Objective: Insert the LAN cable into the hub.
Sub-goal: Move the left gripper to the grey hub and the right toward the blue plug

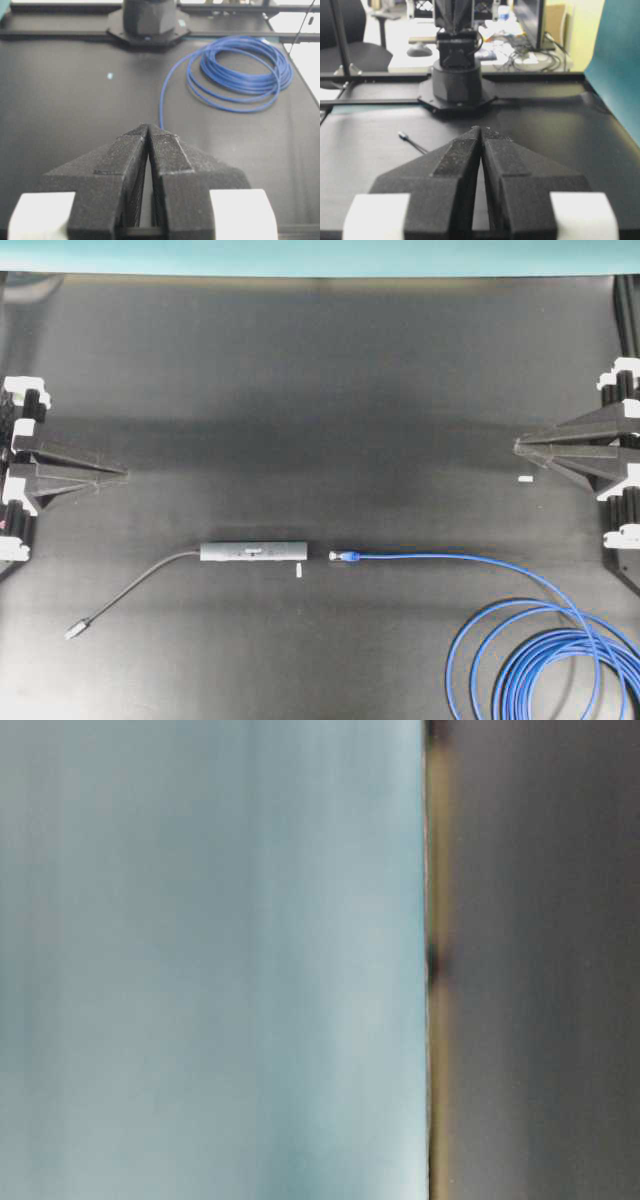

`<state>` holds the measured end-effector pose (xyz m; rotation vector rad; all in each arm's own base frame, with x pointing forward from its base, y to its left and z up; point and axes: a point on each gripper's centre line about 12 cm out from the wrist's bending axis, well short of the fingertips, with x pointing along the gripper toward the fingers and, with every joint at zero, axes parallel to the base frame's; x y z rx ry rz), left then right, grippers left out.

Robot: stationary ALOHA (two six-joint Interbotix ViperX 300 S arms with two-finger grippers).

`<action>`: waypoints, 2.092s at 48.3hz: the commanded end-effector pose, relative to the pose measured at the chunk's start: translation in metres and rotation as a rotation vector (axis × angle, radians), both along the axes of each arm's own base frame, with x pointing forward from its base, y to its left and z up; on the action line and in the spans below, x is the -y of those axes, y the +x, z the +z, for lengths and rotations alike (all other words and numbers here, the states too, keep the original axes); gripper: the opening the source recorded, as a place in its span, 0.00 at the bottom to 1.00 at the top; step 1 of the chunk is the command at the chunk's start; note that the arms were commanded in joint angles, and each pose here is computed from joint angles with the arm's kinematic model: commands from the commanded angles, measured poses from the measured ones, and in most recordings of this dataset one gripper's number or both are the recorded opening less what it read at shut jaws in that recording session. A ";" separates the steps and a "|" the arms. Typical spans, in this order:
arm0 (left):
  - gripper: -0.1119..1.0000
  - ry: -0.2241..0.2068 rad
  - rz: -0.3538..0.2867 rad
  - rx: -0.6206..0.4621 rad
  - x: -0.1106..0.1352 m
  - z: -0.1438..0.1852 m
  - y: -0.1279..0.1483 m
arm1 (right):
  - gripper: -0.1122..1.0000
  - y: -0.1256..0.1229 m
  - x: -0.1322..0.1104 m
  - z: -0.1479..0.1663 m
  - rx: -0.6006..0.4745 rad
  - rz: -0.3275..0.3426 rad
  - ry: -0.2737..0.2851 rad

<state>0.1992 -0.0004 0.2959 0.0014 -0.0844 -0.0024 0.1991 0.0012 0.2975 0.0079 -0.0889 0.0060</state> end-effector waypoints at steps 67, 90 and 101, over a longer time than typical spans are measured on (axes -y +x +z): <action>0.79 -0.090 -0.021 -0.267 0.002 -0.145 0.062 | 0.85 0.115 -0.016 -0.095 -0.687 0.019 0.094; 0.79 -0.153 -0.053 -0.264 0.011 -0.200 0.102 | 0.84 0.117 -0.016 -0.094 -0.689 0.001 0.163; 0.78 -0.149 -0.073 -0.330 0.019 -0.218 0.117 | 0.84 0.116 -0.016 -0.094 -0.691 -0.001 0.170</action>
